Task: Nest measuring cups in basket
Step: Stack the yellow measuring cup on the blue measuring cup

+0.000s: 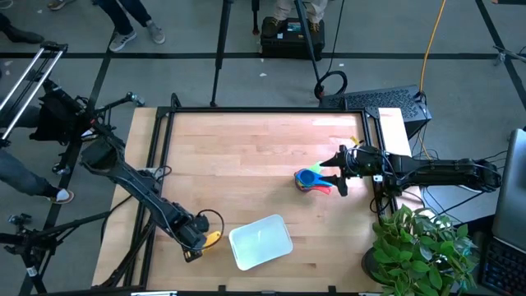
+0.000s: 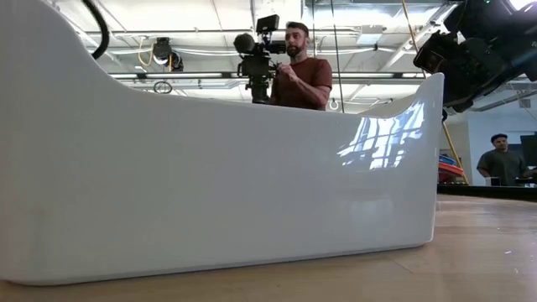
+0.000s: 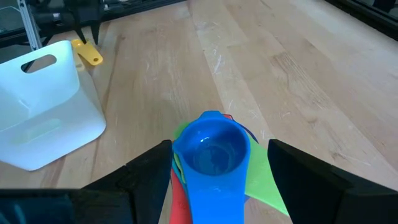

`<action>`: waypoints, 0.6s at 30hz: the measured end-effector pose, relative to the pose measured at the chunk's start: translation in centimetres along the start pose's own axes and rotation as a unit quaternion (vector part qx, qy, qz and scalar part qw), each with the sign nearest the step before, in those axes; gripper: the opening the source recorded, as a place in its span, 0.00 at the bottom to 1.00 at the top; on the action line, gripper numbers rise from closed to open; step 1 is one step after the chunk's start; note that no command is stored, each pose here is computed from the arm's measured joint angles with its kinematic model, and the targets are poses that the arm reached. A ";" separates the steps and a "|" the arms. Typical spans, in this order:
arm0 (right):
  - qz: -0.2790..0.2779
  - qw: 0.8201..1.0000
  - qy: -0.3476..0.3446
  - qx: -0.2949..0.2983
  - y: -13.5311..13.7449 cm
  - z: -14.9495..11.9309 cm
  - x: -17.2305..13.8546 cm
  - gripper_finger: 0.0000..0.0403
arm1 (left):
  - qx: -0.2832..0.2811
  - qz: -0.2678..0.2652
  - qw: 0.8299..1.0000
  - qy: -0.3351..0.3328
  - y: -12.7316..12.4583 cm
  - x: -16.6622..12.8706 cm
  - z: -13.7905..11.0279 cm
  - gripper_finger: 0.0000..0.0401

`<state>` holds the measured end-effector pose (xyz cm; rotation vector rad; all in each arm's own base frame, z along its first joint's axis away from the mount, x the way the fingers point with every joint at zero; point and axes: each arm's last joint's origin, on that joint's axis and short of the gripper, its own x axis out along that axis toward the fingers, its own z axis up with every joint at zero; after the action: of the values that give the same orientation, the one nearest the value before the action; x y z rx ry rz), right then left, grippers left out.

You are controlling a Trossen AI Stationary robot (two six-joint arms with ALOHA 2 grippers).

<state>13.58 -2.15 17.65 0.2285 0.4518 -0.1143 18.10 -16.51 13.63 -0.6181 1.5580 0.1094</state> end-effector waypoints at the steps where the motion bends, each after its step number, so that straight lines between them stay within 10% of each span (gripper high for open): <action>1: 0.000 1.000 0.000 0.000 0.0 0.0 0.0 0.64 | -0.001 -0.005 1.000 0.012 -0.2 0.4 0.1 0.27; 8: -0.001 1.000 0.003 0.000 0.0 -0.1 0.0 0.64 | -0.007 -0.027 0.999 0.040 -0.3 1.0 0.9 0.04; 18: -0.013 0.999 0.046 0.026 -0.3 -0.8 0.0 0.64 | -0.008 0.015 1.000 0.010 2.0 -2.6 1.8 0.02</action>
<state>13.16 -2.27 16.85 0.2800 0.5432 -0.1420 18.70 -13.26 15.34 -0.6105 1.5866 0.1392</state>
